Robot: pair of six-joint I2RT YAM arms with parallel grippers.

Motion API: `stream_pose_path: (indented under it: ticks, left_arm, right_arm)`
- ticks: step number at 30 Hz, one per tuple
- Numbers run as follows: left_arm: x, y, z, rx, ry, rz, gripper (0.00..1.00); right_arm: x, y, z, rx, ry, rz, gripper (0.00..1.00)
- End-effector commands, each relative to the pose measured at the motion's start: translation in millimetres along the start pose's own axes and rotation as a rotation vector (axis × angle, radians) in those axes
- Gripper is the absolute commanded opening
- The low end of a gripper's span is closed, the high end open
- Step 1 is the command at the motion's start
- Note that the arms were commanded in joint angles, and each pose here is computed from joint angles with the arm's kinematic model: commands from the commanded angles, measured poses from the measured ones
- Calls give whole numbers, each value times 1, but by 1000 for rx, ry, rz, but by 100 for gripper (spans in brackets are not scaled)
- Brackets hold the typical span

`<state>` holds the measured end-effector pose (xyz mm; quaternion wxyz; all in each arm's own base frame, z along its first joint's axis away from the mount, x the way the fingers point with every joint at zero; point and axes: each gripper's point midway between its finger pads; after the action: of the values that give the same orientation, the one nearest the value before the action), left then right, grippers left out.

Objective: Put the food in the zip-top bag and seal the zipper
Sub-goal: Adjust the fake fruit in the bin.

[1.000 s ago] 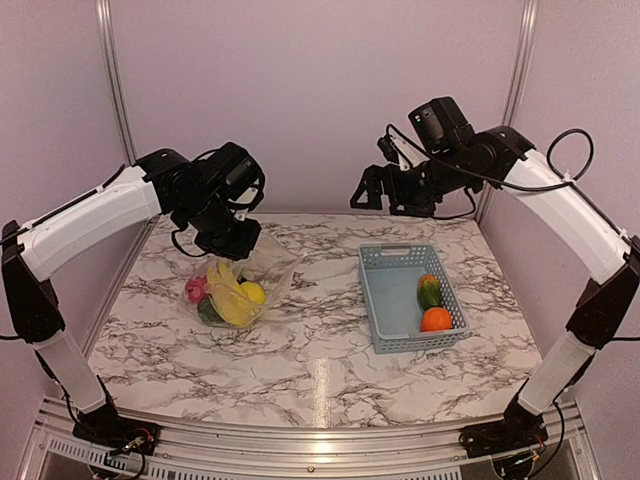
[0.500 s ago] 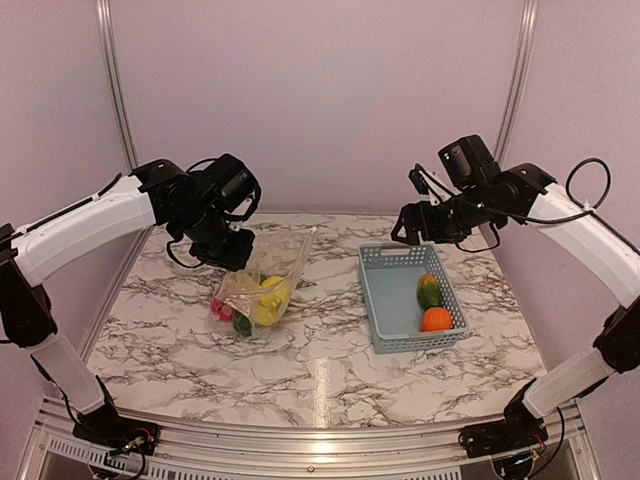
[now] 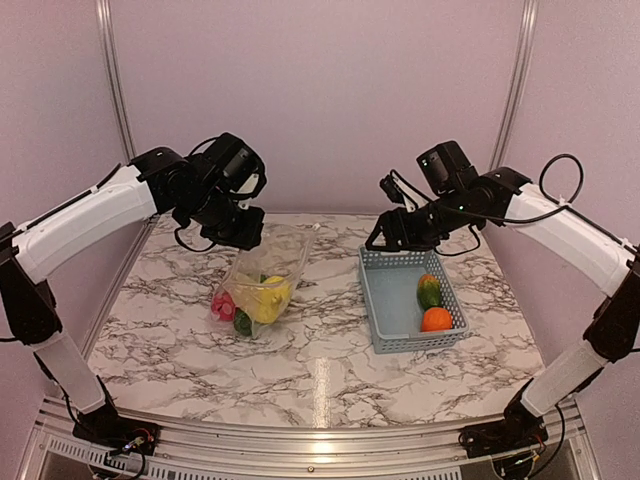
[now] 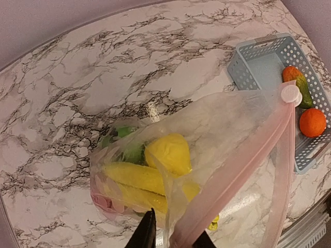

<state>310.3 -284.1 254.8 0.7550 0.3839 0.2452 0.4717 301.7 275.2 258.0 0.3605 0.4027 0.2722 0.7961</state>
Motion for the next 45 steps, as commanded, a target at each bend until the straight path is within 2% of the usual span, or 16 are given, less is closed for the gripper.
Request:
stream_pose_path:
  ticks: [1,7,13,21,26,31,45]
  left_arm:
    - [-13,-5,25,-53,-22,-29,18]
    - [-19,1,35,-70,-22,-63,0]
    - [-19,7,33,-75,-40,-68,0]
    - [-28,-4,21,-42,-22,-119,0]
    - [-33,-1,26,-70,21,-155,0]
    - [-35,9,36,-119,38,-174,0]
    - [-37,20,35,-152,57,-215,0]
  right_arm:
    - [15,3,9,-23,24,55,68]
    - [2,12,12,-32,44,-32,66]
    - [-35,22,11,-44,13,-198,65]
    - [-88,8,-18,52,-90,-305,63]
    - [-123,-4,-38,122,-138,-378,63]
    - [-158,-11,-46,139,-152,-482,63]
    - [-206,-34,-38,174,-191,-564,63]
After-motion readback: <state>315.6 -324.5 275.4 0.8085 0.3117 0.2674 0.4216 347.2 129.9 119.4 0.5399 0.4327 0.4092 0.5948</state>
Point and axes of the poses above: each gripper's point midway between its finger pads, its own y axis back along the fingers, its own x axis along the line the jaws close on, z = x × y, and after that the axes turned 6 degrees about -y, right-handed
